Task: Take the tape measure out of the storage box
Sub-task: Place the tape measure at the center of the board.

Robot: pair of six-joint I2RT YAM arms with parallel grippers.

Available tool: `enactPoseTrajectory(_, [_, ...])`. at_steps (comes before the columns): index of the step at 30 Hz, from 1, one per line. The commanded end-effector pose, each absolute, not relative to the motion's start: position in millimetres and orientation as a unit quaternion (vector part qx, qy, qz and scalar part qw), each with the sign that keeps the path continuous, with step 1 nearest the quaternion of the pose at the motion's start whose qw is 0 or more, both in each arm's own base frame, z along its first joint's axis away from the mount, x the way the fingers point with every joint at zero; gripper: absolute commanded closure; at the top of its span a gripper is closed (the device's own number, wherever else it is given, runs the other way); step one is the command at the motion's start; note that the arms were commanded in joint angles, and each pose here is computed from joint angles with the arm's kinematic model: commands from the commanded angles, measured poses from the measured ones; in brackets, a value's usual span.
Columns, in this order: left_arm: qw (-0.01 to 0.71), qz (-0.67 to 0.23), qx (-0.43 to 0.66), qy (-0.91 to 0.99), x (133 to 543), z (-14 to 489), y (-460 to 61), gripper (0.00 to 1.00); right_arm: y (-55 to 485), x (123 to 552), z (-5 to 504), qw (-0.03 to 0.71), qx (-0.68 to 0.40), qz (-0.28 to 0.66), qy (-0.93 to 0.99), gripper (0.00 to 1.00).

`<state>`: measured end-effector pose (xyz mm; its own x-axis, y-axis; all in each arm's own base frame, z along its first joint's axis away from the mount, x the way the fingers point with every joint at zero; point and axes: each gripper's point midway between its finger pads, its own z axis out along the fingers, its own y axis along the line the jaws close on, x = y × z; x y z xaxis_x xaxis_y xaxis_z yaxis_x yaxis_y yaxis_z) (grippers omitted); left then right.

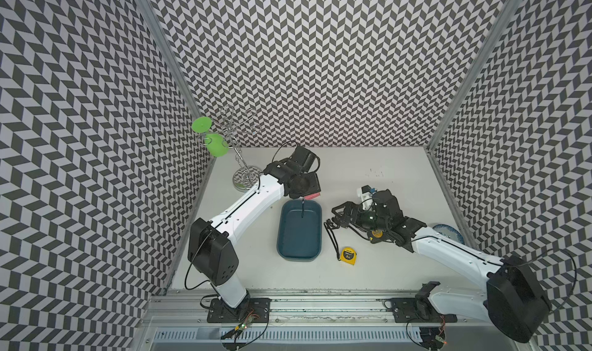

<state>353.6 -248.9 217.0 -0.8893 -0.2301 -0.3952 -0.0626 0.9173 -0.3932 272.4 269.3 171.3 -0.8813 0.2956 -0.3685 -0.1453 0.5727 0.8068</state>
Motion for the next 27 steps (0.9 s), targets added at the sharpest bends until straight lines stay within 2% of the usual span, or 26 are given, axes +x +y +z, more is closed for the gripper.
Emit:
enactPoseTrajectory(1, [0.228, -0.224, -0.091, 0.943, 346, 246, -253, 1.00, 283, 284, 229, 0.326, 0.013, 0.495, 0.805, 0.00])
enactPoseTrajectory(17, [0.213, -0.373, -0.210, 0.878, 325, 286, -264, 1.00, 300, 289, 277, 0.424, 0.009, 0.519, 0.742, 0.04])
enactPoseTrajectory(25, [0.207, -0.387, -0.212, 0.873, 315, 291, -275, 1.00, 307, 293, 284, 0.434, 0.002, 0.520, 0.735, 0.09])
enactPoseTrajectory(27, [0.204, -0.391, -0.211, 0.872, 314, 291, -279, 1.00, 310, 294, 287, 0.436, -0.002, 0.522, 0.733, 0.13])
